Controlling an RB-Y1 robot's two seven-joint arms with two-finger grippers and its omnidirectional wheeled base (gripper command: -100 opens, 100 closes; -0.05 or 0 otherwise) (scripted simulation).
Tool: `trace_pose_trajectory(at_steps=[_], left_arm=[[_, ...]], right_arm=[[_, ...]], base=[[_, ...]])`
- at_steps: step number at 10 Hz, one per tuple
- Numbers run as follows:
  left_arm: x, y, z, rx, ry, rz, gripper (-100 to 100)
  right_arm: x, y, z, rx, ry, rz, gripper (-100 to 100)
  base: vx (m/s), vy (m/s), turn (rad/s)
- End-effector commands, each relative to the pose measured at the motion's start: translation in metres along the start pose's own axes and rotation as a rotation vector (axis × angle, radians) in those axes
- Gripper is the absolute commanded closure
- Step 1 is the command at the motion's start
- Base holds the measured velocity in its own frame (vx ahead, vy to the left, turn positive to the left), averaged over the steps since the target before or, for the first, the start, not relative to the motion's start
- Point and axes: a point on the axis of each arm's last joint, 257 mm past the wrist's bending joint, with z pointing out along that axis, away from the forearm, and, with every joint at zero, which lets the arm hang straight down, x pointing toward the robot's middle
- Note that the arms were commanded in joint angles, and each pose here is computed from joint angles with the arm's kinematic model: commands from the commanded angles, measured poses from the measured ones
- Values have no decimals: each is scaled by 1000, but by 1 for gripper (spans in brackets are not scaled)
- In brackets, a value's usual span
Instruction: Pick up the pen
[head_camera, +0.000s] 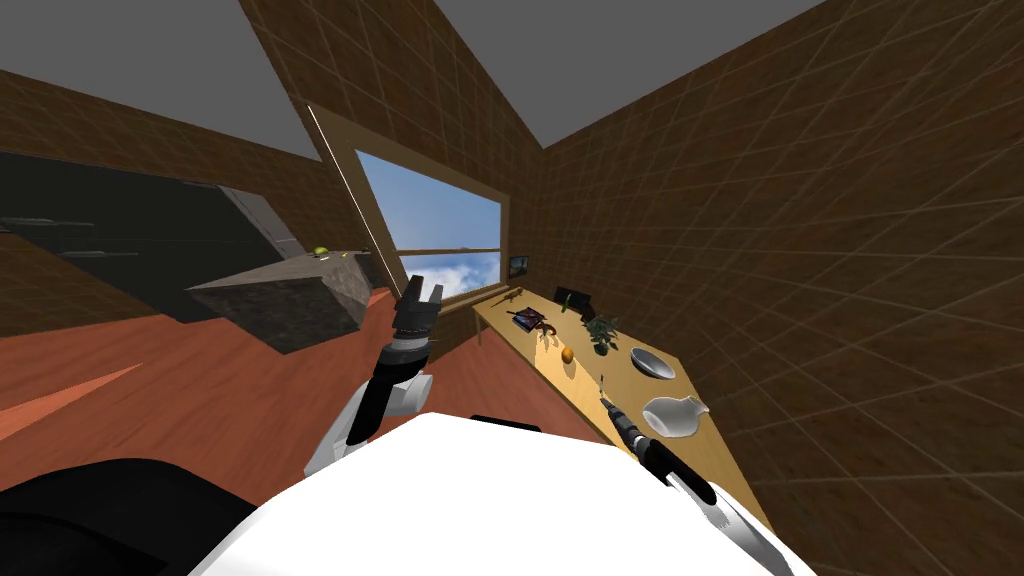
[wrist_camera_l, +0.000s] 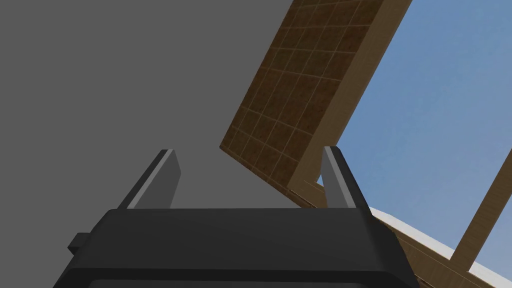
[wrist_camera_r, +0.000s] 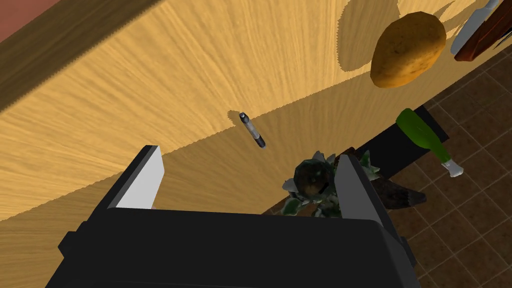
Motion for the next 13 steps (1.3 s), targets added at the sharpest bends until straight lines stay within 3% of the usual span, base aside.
trace_pose_trajectory(at_steps=[1,3,6,13], left_arm=[[0,0,0,0,0,0,0],[0,0,0,0,0,0,0],[0,0,0,0,0,0,0],[0,0,0,0,0,0,0]], right_arm=[[-3,-17,2,38,-1,-9,-100],[-16,-57,0,136,1,-41,-100],[-25,-85,-3,202,-5,-52,-100],[-63,-177,-24,434,-28,-99,-100]], base=[[2,-14,125],[5,-18,330],[8,-24,147],[16,-34,261]])
